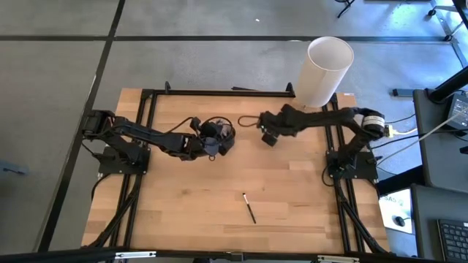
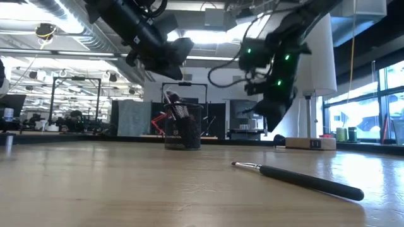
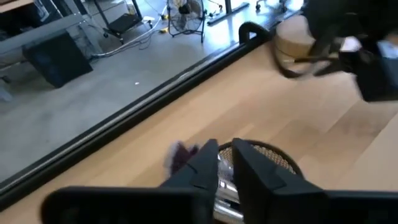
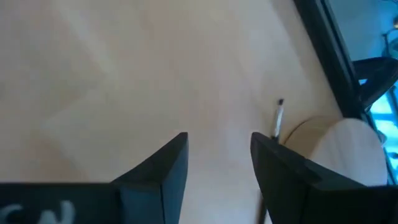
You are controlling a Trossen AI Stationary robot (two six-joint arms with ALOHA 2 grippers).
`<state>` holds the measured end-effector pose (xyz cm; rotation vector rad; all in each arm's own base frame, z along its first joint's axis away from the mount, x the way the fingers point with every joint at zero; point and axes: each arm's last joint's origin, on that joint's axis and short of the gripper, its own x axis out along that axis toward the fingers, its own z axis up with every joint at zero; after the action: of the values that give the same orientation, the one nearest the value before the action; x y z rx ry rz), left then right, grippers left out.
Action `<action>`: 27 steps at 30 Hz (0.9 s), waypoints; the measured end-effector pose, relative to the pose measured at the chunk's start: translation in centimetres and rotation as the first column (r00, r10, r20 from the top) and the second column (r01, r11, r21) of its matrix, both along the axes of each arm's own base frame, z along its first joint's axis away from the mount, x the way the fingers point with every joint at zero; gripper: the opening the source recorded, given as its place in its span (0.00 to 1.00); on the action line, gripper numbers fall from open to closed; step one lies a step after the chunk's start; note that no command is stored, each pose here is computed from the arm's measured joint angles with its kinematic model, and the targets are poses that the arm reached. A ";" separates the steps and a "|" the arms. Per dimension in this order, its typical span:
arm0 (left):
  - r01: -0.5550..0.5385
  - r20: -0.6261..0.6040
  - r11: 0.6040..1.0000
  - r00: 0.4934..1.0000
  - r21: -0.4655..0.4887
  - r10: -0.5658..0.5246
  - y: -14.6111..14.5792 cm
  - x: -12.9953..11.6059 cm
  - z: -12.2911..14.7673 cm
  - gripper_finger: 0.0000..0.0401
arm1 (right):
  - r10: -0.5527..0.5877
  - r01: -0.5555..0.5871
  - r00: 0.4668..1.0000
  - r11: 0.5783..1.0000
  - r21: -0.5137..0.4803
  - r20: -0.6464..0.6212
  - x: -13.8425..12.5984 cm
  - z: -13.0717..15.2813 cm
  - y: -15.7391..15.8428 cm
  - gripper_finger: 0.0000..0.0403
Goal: Put items in baskets/containers
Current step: Put the black powder brush into the black pen holder, then put the black eyeshadow brush into the black pen holder
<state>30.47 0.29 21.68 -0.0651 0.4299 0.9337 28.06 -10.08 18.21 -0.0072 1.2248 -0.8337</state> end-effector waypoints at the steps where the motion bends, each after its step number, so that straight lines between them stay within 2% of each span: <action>1: 0.004 -0.004 1.000 1.000 -0.001 -0.004 0.0 0.0 0.0 0.14 | -0.005 0.005 1.000 1.000 -0.004 -0.009 0.0 -0.3 -0.6 0.43; 6: -0.007 -0.022 1.000 1.000 -0.010 0.007 0.0 -0.3 -0.2 0.30 | -0.050 0.049 0.995 0.999 -0.007 -0.085 -0.5 -2.1 -3.4 0.43; 11: 0.001 -0.037 1.000 0.999 0.003 -0.001 0.0 -0.3 -0.1 0.38 | -0.074 0.072 0.987 0.997 -0.020 -0.141 -0.4 -3.0 -5.9 0.43; 16: 0.003 -0.045 1.000 0.999 0.007 -0.003 0.1 -0.3 -0.2 0.41 | -0.113 0.113 0.979 0.994 -0.009 -0.167 0.7 -2.9 -8.3 0.43; 19: 0.006 -0.046 1.000 0.999 0.004 -0.006 0.1 -0.3 -0.2 0.40 | -0.127 0.136 0.971 0.990 0.033 -0.205 1.3 -3.2 -9.3 0.43; 22: 0.015 -0.053 1.000 0.998 -0.004 -0.016 0.1 -0.3 -0.2 0.40 | -0.130 0.155 0.956 0.985 0.073 -0.264 1.8 -3.8 -10.1 0.43; 27: 0.037 -0.058 0.999 0.998 -0.023 -0.038 0.0 -0.3 -0.3 0.40 | -0.116 0.150 0.931 0.986 0.073 -0.347 2.2 -4.1 -10.9 0.43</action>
<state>30.21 0.32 21.38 -0.0495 0.4945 0.8957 30.27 -20.96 14.13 0.0118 1.6081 -0.9143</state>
